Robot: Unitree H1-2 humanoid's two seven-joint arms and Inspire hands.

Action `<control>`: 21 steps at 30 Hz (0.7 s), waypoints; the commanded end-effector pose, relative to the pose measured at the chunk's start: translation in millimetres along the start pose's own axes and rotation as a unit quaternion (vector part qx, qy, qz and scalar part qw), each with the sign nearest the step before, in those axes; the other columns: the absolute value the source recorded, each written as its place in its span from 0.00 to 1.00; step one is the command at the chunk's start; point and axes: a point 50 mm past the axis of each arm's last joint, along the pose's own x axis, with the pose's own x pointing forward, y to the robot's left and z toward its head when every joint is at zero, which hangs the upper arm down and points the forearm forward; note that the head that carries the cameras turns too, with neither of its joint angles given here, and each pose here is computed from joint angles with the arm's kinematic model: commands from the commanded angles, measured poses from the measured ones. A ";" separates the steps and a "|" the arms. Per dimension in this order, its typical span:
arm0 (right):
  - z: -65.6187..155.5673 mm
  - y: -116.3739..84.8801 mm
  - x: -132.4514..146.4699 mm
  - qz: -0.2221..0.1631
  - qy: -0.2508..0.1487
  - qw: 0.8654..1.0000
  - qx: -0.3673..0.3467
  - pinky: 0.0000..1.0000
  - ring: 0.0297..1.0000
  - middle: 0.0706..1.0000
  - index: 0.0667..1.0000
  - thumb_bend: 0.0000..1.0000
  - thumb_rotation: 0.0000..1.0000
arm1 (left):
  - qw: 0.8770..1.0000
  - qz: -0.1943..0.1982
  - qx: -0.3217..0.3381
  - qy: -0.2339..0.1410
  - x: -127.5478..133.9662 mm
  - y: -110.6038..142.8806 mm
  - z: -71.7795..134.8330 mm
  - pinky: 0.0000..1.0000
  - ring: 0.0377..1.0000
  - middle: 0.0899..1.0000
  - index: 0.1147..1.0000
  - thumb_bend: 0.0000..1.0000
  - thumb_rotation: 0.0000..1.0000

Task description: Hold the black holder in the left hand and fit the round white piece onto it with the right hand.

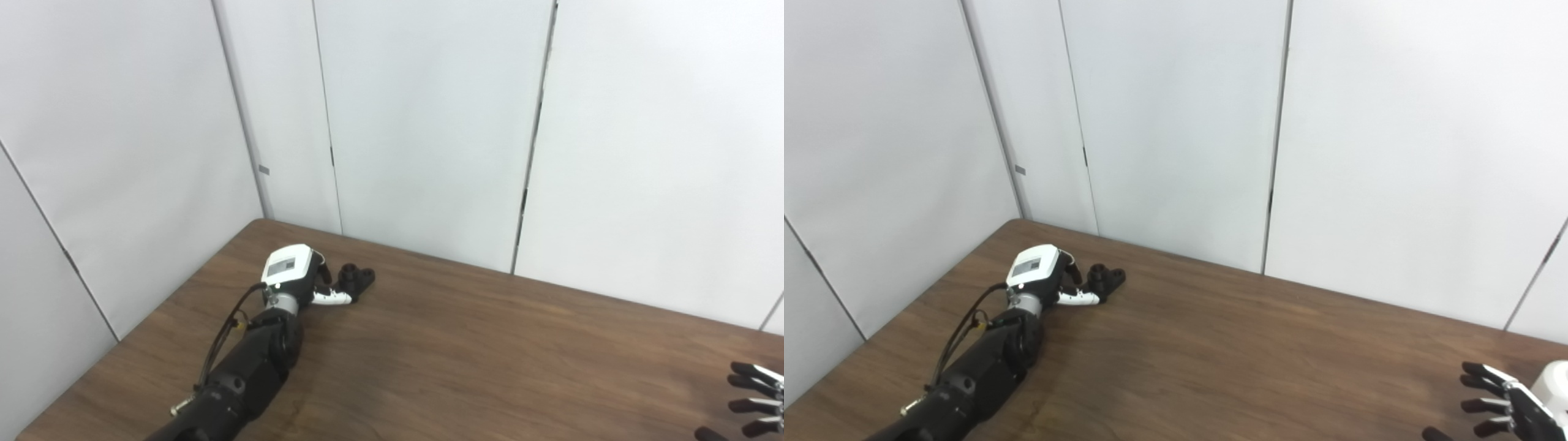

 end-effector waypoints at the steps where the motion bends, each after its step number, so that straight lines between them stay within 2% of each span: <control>1: 14.6 -13.7 9.4 -0.020 -0.040 0.999 -0.004 0.46 0.60 0.71 0.73 0.60 0.30 | 0.999 -0.040 -0.004 -0.008 0.0 -9.9 0.8 0.68 0.75 0.72 0.42 0.78 0.31; 6: 14.4 -15.9 8.9 -0.022 -0.040 0.999 -0.005 0.45 0.60 0.71 0.73 0.60 0.34 | 0.998 -0.060 0.003 -0.020 -0.6 -14.5 1.0 0.67 0.78 0.77 0.45 0.75 0.31; 9: 15.2 -16.7 8.8 -0.023 -0.040 0.999 -0.004 0.46 0.60 0.71 0.73 0.60 0.34 | 0.997 -0.069 0.003 -0.028 -0.9 -17.3 1.1 0.68 0.79 0.78 0.44 0.74 0.27; 10: 15.4 -17.0 8.8 -0.024 -0.040 0.999 -0.003 0.46 0.60 0.70 0.72 0.59 0.33 | 0.997 -0.072 0.004 -0.031 -1.3 -18.0 1.7 0.69 0.80 0.78 0.43 0.63 0.18; 11: 15.7 -17.1 8.9 -0.024 -0.039 0.999 -0.003 0.46 0.60 0.70 0.72 0.59 0.32 | 0.997 -0.075 0.008 -0.035 -1.7 -18.3 3.0 0.71 0.82 0.79 0.42 0.56 0.12; 12: 16.0 -17.2 9.0 -0.024 -0.040 0.999 -0.003 0.46 0.60 0.70 0.72 0.59 0.32 | 0.996 -0.079 0.014 -0.039 -1.9 -18.5 4.8 0.72 0.82 0.79 0.42 0.54 0.09; 15: 16.3 -17.1 9.3 -0.025 -0.042 0.999 -0.001 0.46 0.59 0.70 0.72 0.59 0.31 | 0.994 -0.092 0.027 -0.053 -1.6 -19.3 9.0 0.75 0.84 0.80 0.42 0.52 0.07; 18: 16.9 -17.3 9.4 -0.024 -0.041 0.999 -0.003 0.46 0.60 0.70 0.72 0.60 0.34 | 0.989 -0.112 0.065 -0.068 -0.8 -19.9 13.5 0.79 0.86 0.80 0.41 0.52 0.06; 21: 15.8 -17.3 9.1 -0.024 -0.041 0.999 -0.005 0.46 0.60 0.70 0.72 0.59 0.31 | 0.985 -0.130 0.087 -0.074 0.2 -18.5 17.1 0.83 0.87 0.82 0.42 0.52 0.07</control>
